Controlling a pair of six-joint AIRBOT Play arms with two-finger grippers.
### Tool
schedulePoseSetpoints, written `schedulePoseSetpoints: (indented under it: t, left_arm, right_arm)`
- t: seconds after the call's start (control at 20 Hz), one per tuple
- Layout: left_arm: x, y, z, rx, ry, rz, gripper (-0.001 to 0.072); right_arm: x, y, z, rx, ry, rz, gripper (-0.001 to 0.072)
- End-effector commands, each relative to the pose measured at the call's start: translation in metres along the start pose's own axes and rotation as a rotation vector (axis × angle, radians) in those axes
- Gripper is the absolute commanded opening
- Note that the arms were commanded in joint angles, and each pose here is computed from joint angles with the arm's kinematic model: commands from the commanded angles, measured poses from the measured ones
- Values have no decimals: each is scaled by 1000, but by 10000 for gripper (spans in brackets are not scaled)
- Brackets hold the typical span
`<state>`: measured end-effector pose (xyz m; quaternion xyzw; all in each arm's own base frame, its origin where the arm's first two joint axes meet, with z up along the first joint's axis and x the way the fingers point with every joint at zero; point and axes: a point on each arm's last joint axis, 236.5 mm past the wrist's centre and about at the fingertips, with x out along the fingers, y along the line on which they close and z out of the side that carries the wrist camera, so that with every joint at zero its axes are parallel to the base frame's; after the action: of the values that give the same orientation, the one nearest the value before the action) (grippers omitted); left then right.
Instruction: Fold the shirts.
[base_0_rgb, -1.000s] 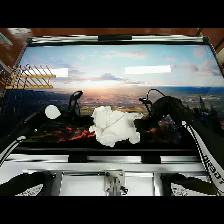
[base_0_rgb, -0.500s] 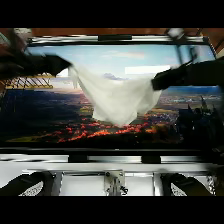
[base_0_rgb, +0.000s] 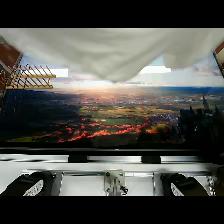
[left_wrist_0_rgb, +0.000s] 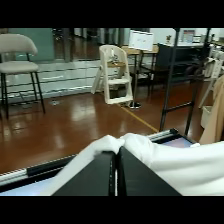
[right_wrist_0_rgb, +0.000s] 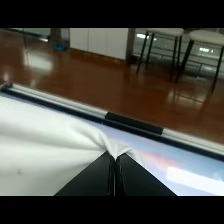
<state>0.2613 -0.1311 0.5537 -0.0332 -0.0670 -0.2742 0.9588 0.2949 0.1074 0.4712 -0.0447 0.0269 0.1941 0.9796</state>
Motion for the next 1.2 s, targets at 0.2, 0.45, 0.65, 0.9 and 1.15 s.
schedulePoseSetpoints:
  t: [0.2,0.45,0.65,0.9,1.15]
  left_arm:
    - [26,42,-115,-135,334,101,35]
    - [73,65,-178,-264,435,109,35]
    - [123,66,-104,-512,50,2,34]
    - [112,53,-95,-406,83,-51,35]
    - [65,94,-290,-322,779,163,34]
  right_arm:
    - [10,60,-159,196,657,249,56]
    - [70,44,-213,225,644,182,56]
    - [124,0,-113,217,151,41,56]
    - [109,3,-83,202,118,56,56]
    - [60,100,-290,373,886,325,56]
